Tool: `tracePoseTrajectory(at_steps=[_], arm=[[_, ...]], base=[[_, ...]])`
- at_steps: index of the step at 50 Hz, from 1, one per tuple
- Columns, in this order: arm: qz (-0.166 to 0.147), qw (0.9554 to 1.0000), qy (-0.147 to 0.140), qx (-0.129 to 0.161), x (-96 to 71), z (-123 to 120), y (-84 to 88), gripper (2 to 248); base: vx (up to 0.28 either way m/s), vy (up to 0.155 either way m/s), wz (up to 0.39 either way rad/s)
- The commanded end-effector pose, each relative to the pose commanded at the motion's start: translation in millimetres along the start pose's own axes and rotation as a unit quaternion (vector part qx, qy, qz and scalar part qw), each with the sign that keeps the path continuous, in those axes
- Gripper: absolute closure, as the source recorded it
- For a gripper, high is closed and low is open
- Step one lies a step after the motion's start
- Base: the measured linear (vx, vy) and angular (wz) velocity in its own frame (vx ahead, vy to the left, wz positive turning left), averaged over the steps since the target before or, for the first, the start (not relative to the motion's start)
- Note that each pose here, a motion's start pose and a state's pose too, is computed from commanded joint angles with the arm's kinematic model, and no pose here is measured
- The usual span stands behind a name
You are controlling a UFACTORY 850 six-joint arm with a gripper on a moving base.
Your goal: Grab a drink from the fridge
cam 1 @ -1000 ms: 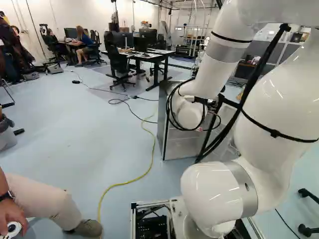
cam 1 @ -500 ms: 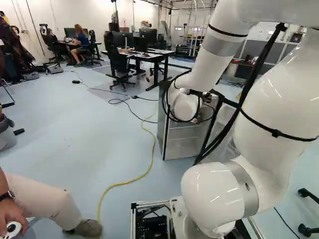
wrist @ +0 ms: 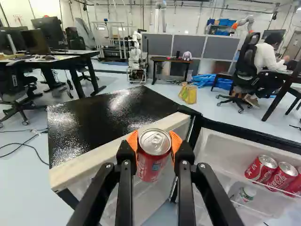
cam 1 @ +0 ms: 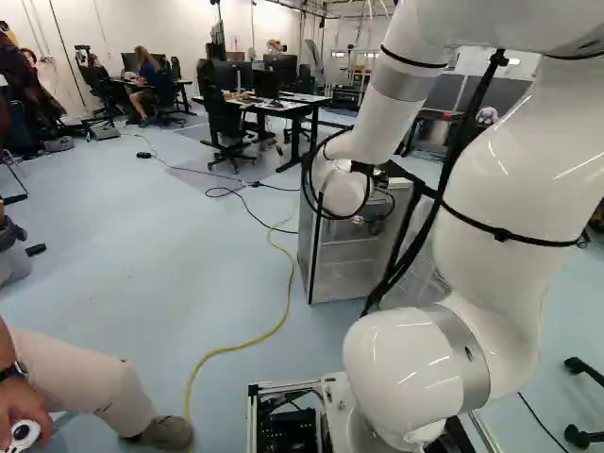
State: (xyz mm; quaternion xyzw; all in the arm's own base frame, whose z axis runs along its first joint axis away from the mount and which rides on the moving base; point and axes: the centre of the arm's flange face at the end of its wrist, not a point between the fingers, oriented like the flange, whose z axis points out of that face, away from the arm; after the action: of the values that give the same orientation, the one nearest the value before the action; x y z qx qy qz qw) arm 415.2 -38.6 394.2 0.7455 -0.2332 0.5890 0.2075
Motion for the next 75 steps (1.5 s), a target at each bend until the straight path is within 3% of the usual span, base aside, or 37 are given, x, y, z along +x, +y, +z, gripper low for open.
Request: tracePoseTrajectory(at_steps=[29,46,75], arm=[[0.006,0.9993,0.018,0.031,28.5,14,-20.0,159],[-0.009,0.9979,0.013,0.062,31.9,22,-32.7,159],[-0.064,0.9881,0.012,0.139,33.3,38,-52.9,159]], base=[[0.000,0.000,0.000],[0.000,0.000,0.000],[0.000,0.000,0.000]])
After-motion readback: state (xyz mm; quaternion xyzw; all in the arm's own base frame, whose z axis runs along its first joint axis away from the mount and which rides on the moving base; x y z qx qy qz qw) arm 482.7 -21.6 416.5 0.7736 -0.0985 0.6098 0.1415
